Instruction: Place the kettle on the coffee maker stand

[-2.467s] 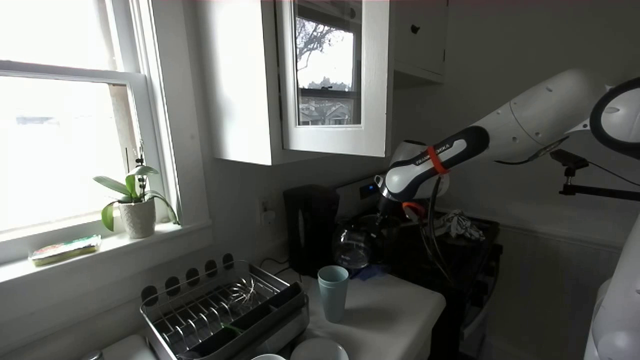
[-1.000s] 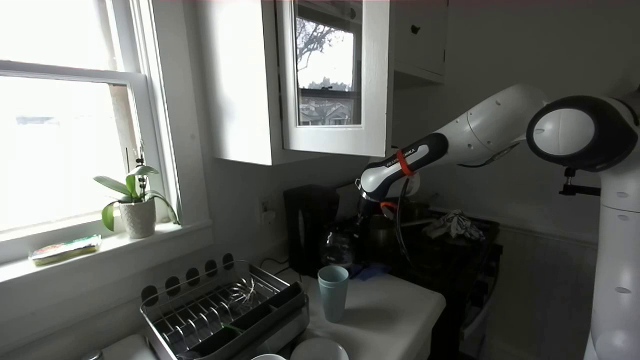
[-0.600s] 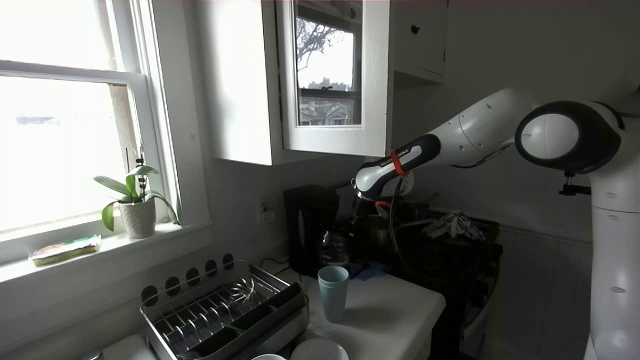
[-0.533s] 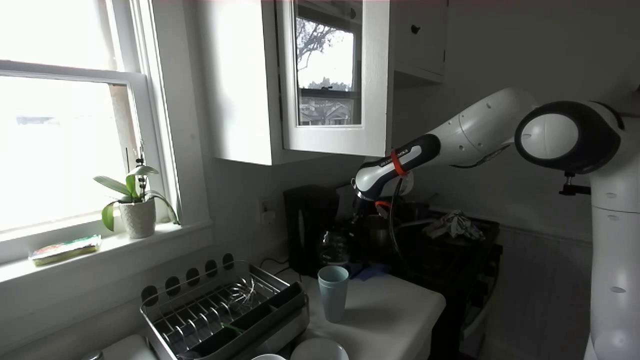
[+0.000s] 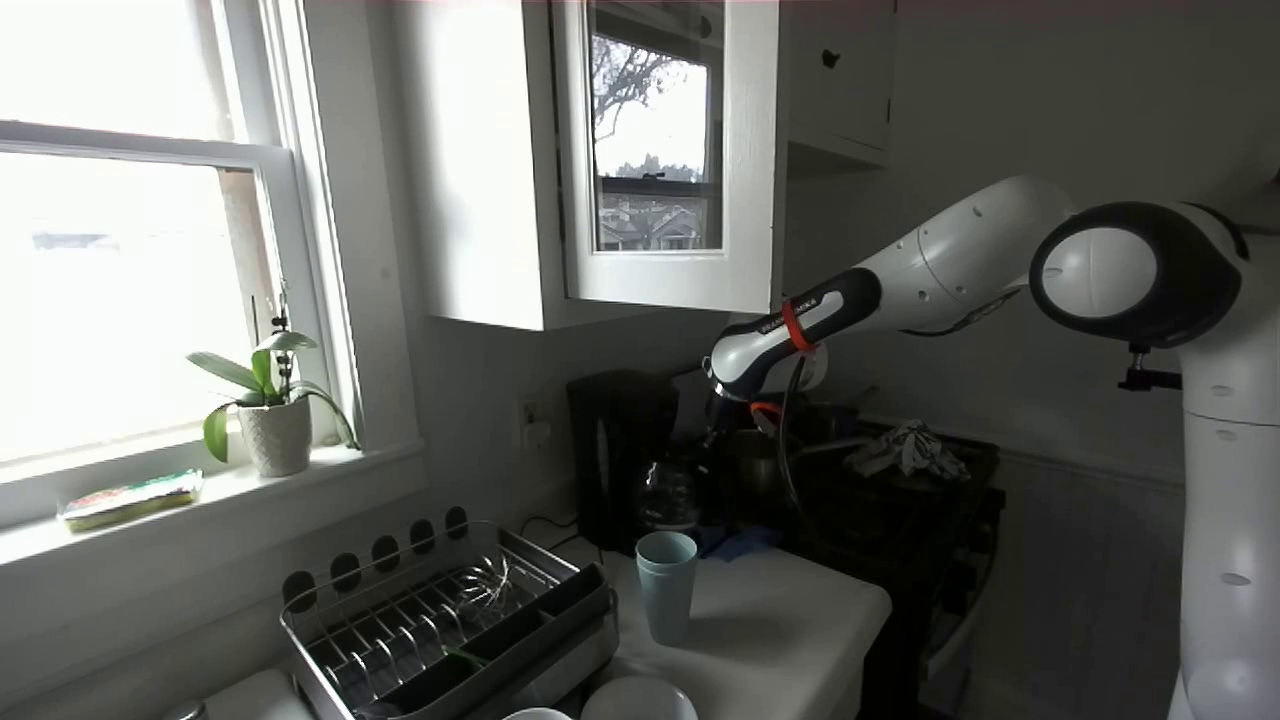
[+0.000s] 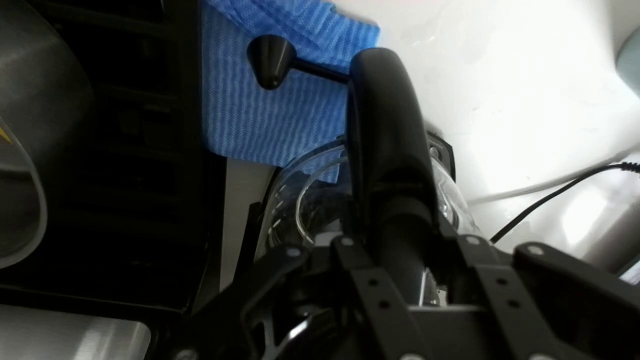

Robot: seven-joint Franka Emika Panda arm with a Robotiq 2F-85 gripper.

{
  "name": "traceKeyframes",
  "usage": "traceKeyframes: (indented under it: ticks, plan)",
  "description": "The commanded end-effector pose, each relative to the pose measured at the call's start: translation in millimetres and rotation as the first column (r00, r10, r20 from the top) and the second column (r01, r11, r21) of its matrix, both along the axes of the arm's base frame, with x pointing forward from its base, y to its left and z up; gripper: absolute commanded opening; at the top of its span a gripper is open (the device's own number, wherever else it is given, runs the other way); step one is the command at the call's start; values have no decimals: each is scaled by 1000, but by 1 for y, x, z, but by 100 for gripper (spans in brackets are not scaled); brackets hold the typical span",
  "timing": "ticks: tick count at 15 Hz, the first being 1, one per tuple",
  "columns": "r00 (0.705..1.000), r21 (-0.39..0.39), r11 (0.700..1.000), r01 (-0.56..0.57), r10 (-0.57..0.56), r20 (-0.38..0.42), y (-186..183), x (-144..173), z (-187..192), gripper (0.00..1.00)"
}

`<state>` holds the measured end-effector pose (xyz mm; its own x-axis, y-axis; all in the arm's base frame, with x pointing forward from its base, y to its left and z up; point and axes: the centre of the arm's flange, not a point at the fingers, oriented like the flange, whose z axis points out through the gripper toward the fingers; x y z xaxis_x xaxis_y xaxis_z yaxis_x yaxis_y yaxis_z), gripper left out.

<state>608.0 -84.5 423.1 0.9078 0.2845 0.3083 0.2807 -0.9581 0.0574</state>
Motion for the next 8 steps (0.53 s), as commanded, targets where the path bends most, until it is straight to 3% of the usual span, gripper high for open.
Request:
traceKeyframes:
  ticks: [1, 8]
  plan:
    - [1000, 7, 1000, 16, -16, -3, -1, 5, 2, 8]
    - [998, 48, 997, 65, -65, -9, 3, 14, 0, 8]
